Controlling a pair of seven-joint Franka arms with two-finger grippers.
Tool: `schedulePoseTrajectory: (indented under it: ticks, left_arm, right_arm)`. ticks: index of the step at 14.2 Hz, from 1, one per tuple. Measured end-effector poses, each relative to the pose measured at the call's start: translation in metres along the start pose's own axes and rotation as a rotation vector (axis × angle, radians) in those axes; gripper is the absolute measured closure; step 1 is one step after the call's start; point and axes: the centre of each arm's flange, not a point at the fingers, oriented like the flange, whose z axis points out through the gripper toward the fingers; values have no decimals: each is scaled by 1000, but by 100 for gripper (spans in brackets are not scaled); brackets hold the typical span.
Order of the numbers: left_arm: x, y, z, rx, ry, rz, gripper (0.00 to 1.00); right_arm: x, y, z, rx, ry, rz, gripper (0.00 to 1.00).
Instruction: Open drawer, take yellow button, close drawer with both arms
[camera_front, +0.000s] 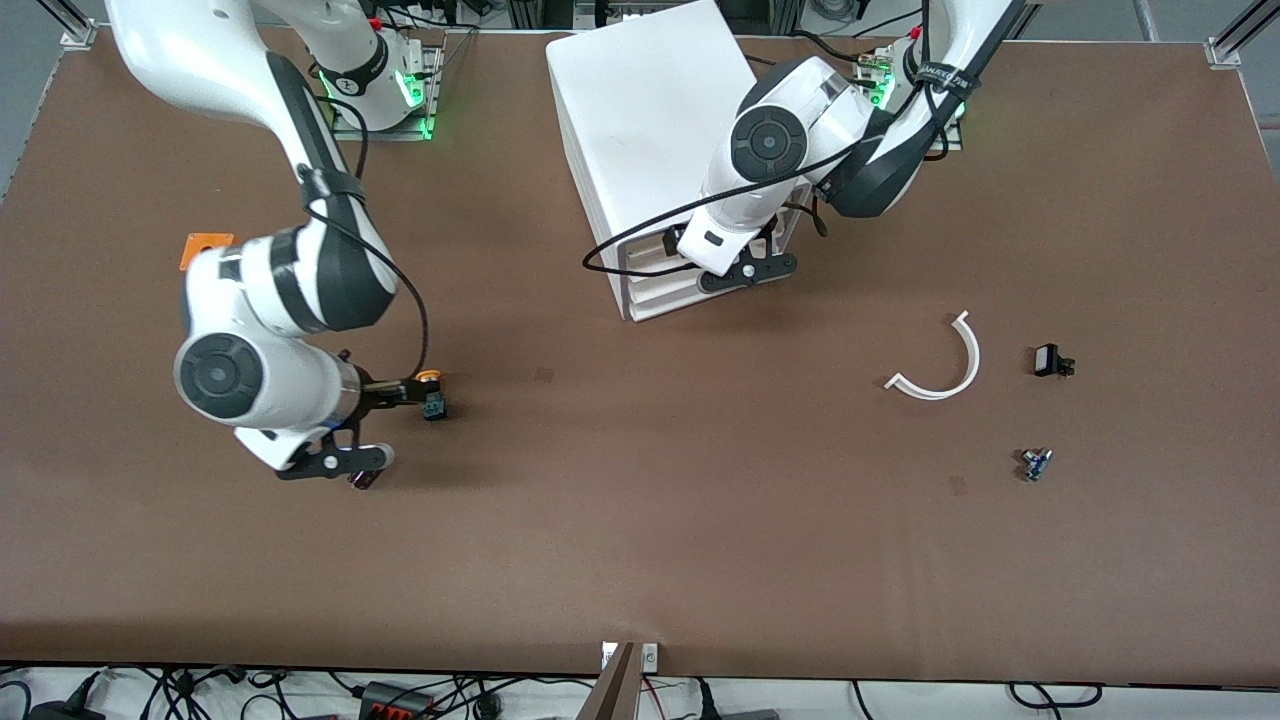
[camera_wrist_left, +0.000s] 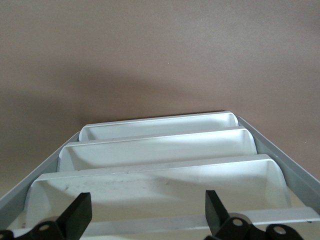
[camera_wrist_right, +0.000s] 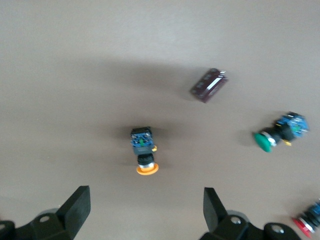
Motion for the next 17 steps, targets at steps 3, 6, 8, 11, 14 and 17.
schedulePoseTrajectory:
  ticks: [3, 6, 8, 11, 14, 17]
  left_arm:
    - [3, -2, -1, -2, 0, -6, 0]
    - [22, -17, -19, -27, 18, -24, 0]
    - [47, -39, -42, -41, 33, -2, 0]
    - [93, -89, -92, -1, 66, 51, 0]
    - [124, -132, -141, 92, 124, 160, 0]
    - [146, -171, -186, 101, 137, 295, 0]
  right_arm:
    - [-15, 33, -50, -4, 39, 45, 0]
    - [-30, 62, -93, -5, 97, 89, 0]
    - [-39, 83, -117, -7, 134, 122, 0]
    - [-51, 112, -140, -6, 166, 169, 0]
    - [-57, 136, -150, 43, 180, 208, 0]
    - [-66, 172, -161, 85, 199, 260, 0]
